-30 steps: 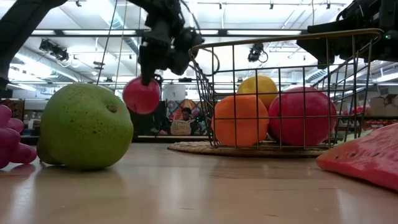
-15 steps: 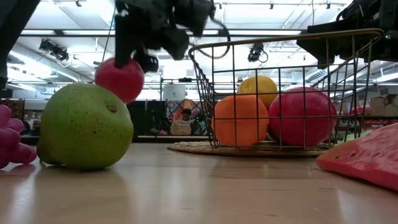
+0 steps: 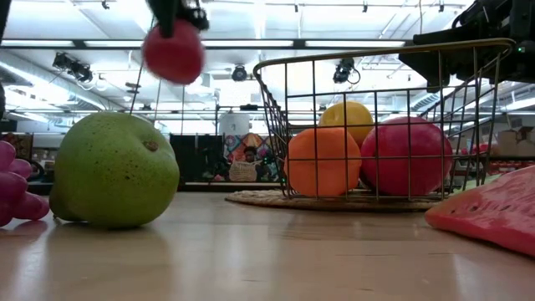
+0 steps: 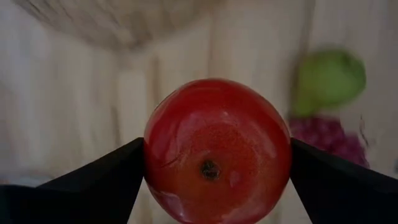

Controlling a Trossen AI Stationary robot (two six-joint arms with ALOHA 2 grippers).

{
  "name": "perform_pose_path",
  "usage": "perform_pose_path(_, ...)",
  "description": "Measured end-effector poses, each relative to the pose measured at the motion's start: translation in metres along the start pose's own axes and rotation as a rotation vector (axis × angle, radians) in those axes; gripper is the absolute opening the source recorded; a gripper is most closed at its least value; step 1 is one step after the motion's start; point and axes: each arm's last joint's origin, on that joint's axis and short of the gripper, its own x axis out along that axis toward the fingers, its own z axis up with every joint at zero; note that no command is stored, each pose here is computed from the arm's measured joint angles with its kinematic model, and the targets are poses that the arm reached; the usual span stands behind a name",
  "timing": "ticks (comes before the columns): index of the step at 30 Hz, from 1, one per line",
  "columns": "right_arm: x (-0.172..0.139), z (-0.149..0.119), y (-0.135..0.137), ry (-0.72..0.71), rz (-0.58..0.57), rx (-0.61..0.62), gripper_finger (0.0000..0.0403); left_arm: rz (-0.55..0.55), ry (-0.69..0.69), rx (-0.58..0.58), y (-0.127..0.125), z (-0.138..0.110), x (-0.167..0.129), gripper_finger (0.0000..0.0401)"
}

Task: Build produce basket
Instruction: Put the red apple into the wire basket

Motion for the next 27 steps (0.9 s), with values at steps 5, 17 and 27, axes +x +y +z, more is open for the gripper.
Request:
perform_pose_path(5, 0.0, 0.0, 0.0, -0.001, 0.0, 0.0, 0.0231, 0.047, -0.26, 0.043, -0.004, 0.001, -0.012, 0.0366)
perform_pose_path(17, 0.0, 0.0, 0.0, 0.0, 0.0, 0.0, 0.0231, 0.031, -0.396, 0.074, -0.018, -0.006, 0.045, 0.0366)
perform_pose_path(27, 0.0, 0.0, 0.0, 0.0, 0.0, 0.0, 0.0231, 0.06, -0.523, 0.052, -0.028, -0.035, 0.06, 0.0366)
